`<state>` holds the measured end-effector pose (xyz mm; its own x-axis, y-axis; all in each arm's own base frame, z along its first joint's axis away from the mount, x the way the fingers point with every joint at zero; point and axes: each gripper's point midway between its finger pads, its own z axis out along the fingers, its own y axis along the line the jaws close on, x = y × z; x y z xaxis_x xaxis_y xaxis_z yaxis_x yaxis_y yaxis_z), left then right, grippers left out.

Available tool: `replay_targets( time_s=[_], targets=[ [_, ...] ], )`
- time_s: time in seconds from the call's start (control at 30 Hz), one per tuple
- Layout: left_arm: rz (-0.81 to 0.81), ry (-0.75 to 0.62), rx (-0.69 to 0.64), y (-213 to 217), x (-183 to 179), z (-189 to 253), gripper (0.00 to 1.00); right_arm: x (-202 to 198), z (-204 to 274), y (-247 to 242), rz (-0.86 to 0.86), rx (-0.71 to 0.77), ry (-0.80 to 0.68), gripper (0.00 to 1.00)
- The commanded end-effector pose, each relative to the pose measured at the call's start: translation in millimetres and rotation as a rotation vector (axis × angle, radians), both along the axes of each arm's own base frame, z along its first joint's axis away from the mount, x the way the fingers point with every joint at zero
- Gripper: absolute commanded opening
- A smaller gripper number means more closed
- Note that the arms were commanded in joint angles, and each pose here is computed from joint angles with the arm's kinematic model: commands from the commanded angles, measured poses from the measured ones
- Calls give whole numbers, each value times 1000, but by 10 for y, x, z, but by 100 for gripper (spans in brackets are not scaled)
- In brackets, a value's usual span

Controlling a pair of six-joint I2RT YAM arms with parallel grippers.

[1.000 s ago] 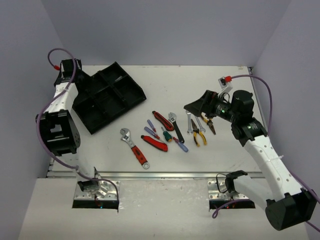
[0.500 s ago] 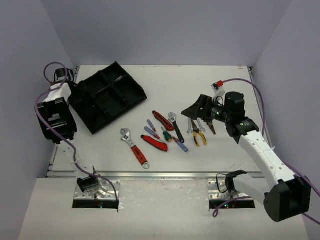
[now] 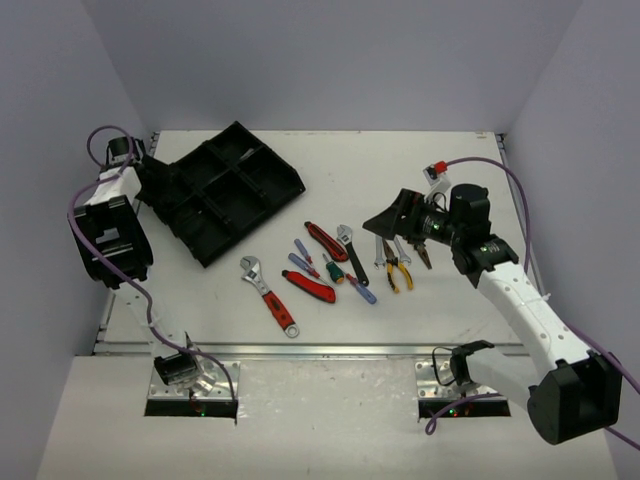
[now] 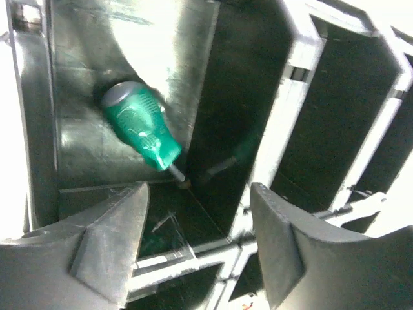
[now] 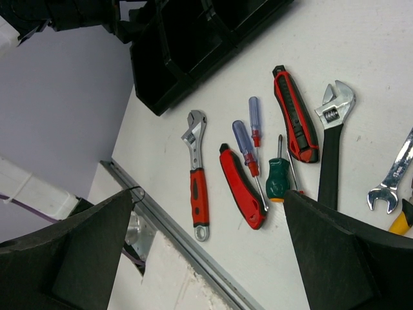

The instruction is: Sort the tools into containers

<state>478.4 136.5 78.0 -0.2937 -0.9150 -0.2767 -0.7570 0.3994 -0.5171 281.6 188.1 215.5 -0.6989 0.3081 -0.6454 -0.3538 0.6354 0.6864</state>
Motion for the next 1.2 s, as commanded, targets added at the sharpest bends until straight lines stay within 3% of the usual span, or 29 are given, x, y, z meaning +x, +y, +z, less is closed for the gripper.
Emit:
replay_targets(
  time_s=[0.0,0.07,0.17,0.27,0.3,0.37,0.47,0.6,0.8,0.87,1.17],
  targets=[
    [-16,-195,70,2,102,863,67,99,109,31,12,19,-60,99],
    [-18,-241,110,2,55,1168,100,155,52,41,12,9,-37,99],
    [-12,-291,177,27,-38,1527,100,301,-2,1,-19,-53,-36,99],
    [-34,-367,240,-74,-247,1940,100,428,-299,-85,-63,-223,32,99],
    [-59,-418,267,-224,-382,2170,100,502,-346,-99,-95,-305,35,99],
    [-113,-439,285,-476,-549,2185,100,605,-468,-81,-99,-413,37,99],
    [-263,-593,325,-1144,-964,2387,100,619,-669,177,-1,-583,50,96],
    [-416,-603,301,-1540,-1432,1987,100,453,-1039,395,120,-755,90,83],
    [-491,-593,405,-1572,-2018,1618,100,152,-1526,608,207,-905,147,59],
    [-477,-566,451,-1495,-2078,1540,100,107,-1637,659,235,-917,170,57],
    [-538,-583,403,-1626,-2068,1457,100,-102,-2006,878,327,-976,219,43]
  ],
)
